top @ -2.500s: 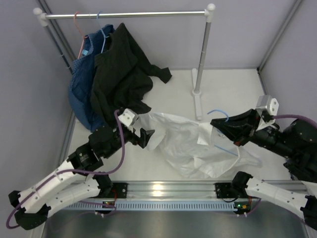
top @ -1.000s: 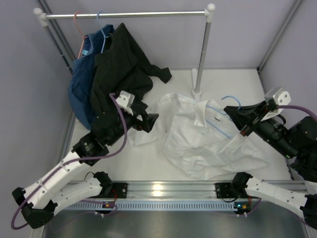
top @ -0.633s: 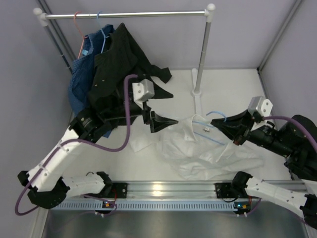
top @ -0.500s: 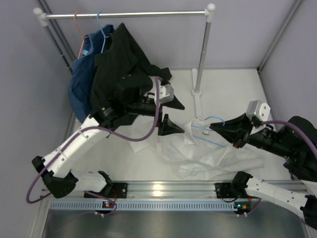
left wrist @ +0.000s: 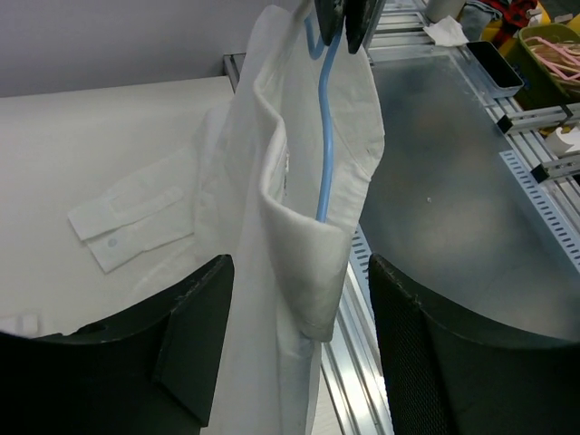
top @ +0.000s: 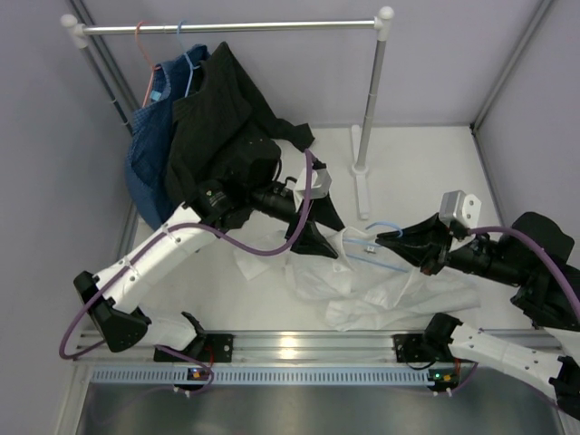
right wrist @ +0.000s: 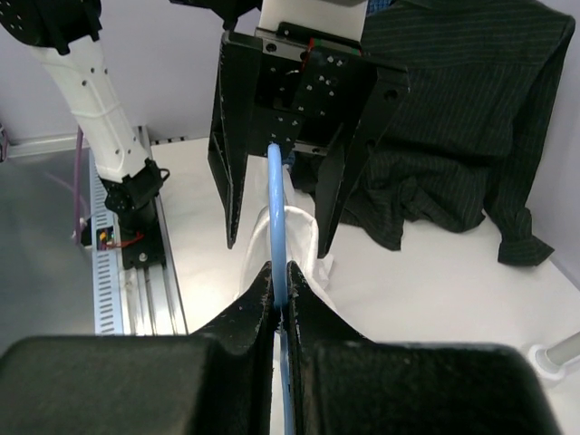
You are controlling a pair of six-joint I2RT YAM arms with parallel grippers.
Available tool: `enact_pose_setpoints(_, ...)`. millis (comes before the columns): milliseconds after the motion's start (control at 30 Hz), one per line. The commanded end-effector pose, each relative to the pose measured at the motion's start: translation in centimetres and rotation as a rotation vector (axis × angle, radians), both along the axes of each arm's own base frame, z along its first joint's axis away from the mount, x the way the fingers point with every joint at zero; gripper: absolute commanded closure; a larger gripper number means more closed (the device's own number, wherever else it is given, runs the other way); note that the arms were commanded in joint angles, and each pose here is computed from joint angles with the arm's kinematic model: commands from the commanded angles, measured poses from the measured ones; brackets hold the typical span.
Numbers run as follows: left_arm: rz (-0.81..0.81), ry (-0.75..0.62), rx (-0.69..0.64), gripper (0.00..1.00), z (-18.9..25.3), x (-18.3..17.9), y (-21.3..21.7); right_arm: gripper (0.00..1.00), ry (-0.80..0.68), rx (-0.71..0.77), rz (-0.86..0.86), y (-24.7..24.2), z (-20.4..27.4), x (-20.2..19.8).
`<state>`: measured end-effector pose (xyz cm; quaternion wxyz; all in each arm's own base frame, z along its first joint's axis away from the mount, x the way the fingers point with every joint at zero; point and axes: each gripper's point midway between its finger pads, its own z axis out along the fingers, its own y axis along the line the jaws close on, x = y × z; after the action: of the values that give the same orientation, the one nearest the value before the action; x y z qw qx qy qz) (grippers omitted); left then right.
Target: Place the shirt on the hanger
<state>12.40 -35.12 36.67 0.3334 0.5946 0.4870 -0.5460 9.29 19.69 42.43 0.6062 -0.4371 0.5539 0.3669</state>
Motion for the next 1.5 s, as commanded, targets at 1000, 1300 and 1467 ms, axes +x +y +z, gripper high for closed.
enact_pose_setpoints(1000,-0.067,-0.127,0.034,1.00,-0.6,-1.3,1.4,0.32,0.029,-0.033,-0.160,-6.1,-0.5,-1.3)
enact_pose_setpoints(1300,-0.110,-0.130,0.001,1.00,0.6,-2.8,2.3,0.27,0.149,-0.334,-0.157,-8.8,-7.7,-2.8)
enact_pose_setpoints(1467,-0.134,-0.130,-0.026,1.00,1.6,-3.5,2.7,0.24,0.148,-0.370,-0.010,-7.3,-8.7,-4.3)
